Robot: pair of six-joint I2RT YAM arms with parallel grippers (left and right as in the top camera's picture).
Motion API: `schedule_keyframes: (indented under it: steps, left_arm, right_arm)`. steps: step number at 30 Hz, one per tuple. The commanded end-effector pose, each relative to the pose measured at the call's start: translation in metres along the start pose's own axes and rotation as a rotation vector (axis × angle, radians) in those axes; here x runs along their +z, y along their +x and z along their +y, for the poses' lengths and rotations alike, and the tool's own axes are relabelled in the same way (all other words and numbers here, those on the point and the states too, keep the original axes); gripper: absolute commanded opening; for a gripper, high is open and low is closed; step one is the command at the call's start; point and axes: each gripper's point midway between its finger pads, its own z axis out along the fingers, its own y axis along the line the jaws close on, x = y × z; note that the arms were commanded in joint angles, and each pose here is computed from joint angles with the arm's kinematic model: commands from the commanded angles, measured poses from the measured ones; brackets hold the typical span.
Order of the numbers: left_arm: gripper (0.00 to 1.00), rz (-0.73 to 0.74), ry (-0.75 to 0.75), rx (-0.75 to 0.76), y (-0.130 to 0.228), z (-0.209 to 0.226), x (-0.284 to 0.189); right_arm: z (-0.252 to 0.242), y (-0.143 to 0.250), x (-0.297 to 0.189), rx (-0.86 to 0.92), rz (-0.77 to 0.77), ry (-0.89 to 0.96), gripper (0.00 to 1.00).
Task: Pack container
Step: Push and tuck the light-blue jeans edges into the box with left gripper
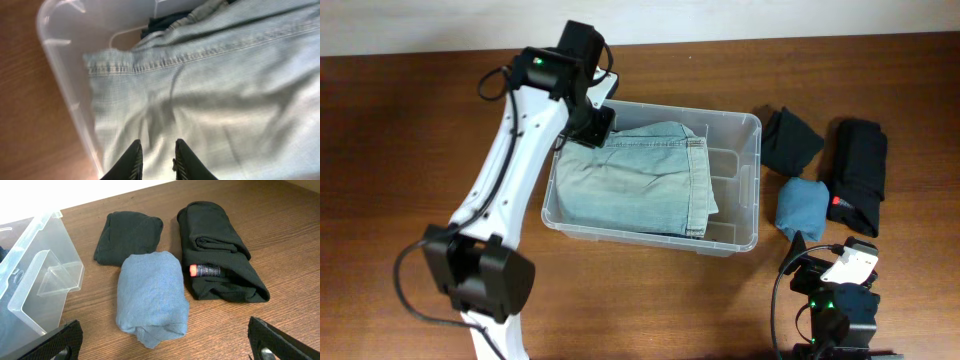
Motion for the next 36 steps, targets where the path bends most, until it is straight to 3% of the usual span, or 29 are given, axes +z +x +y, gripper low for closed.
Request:
schedule_keyframes:
  steps: [1, 11, 17, 22, 26, 29, 36]
  left_arm:
    - [0.23, 0.094, 0.019, 0.000, 0.025, -0.009, 0.010]
    - [0.24, 0.253, 0.016, -0.030, 0.090, -0.007, 0.121]
    - [0.24, 0.151, 0.013, -0.028, 0.051, -0.006, 0.090]
    - [0.29, -0.051, 0.004, -0.020, -0.010, -0.005, -0.006]
    - [0.32, -0.171, -0.024, 0.020, -0.035, -0.001, -0.040]
    - [0.32, -0.156, -0.132, 0.007, -0.036, 0.019, -0.031]
    - [0.32, 0.048, -0.154, -0.004, -0.008, 0.026, 0.042]
  right_arm:
    - [0.000, 0.003, 0.001, 0.006, 0.003, -0.001, 0.99]
    - [0.000, 0.002, 0.001, 0.006, 0.003, -0.001, 0.99]
    - [0.000, 0.002, 0.001, 0.006, 0.003, -0.001, 0.98]
    - [0.000, 0.002, 0.001, 0.006, 0.003, 0.000, 0.98]
    - [0.000, 0.002, 0.001, 0.006, 0.003, 0.000, 0.98]
    - [0.000, 0.002, 0.001, 0.006, 0.003, -0.001, 0.98]
    - [0.000, 0.002, 0.001, 0.006, 0.003, -0.001, 0.98]
